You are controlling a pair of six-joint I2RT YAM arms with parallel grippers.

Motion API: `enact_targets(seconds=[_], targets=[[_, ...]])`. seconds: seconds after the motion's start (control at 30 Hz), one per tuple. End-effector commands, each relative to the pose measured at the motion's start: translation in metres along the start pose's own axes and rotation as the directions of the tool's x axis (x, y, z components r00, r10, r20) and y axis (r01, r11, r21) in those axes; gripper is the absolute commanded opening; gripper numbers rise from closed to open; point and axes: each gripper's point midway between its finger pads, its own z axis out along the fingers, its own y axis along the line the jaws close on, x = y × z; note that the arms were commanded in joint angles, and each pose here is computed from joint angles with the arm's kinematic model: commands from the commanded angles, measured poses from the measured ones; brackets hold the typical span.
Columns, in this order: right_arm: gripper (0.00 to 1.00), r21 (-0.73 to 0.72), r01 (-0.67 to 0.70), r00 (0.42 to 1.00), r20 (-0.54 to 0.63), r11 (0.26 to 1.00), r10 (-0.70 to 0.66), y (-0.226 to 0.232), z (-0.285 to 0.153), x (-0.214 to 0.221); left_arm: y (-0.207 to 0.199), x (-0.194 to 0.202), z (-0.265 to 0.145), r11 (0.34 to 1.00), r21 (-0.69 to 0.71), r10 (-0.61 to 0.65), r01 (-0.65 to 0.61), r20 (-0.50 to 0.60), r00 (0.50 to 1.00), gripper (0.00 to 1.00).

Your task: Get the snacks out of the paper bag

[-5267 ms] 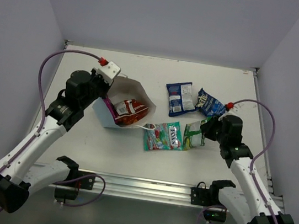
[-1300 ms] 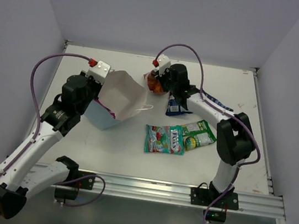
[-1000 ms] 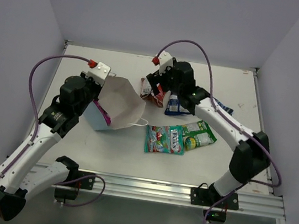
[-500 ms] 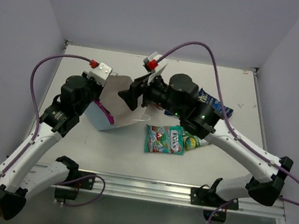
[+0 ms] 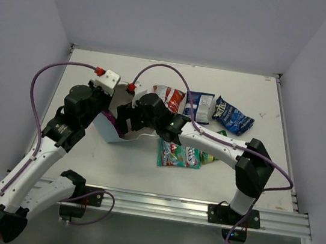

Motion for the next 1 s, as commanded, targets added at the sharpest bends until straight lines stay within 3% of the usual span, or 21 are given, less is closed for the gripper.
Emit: enact_targets(seconds=[0.0,0.27,0.4,0.5,0.7,0.73,0.77,0.97], targets=[[0.84,-0.074,-0.037,0.999,0.014,0.997,0.038,0.02,0.017,0.0,0.0,-0.032,-0.003,0.998,0.011,-0.07,0.07,0.098,0.993,0.0],[0.93,-0.036,-0.064,0.995,-0.073,0.997,0.061,0.007,0.053,0.037,-0.008,-0.033,-0.004,0.989,0.051,-0.143,0.139,0.085,0.986,0.0],[0.86,-0.022,-0.068,0.994,-0.092,0.997,0.065,0.003,0.066,0.046,-0.012,-0.032,-0.004,0.986,0.067,-0.159,0.154,0.076,0.984,0.0],[0.72,-0.026,-0.064,0.993,-0.102,0.998,0.061,0.002,0.072,0.052,-0.013,-0.032,-0.005,0.984,0.074,-0.166,0.161,0.076,0.983,0.0],[0.24,-0.039,-0.046,0.993,-0.114,0.998,0.041,0.002,0.073,0.056,-0.014,-0.033,-0.007,0.983,0.082,-0.169,0.163,0.078,0.982,0.0],[0.09,-0.033,-0.039,0.993,-0.114,0.999,0.035,0.001,0.073,0.057,-0.014,-0.033,-0.007,0.983,0.082,-0.169,0.163,0.078,0.982,0.0],[0.01,-0.03,-0.036,0.994,-0.109,0.999,0.032,0.0,0.071,0.055,-0.014,-0.032,-0.007,0.984,0.08,-0.168,0.162,0.076,0.983,0.0],[0.0,-0.036,0.024,0.999,-0.037,0.999,-0.025,0.004,0.045,0.029,-0.006,-0.016,-0.007,0.991,0.028,-0.128,0.127,0.033,0.991,0.0]])
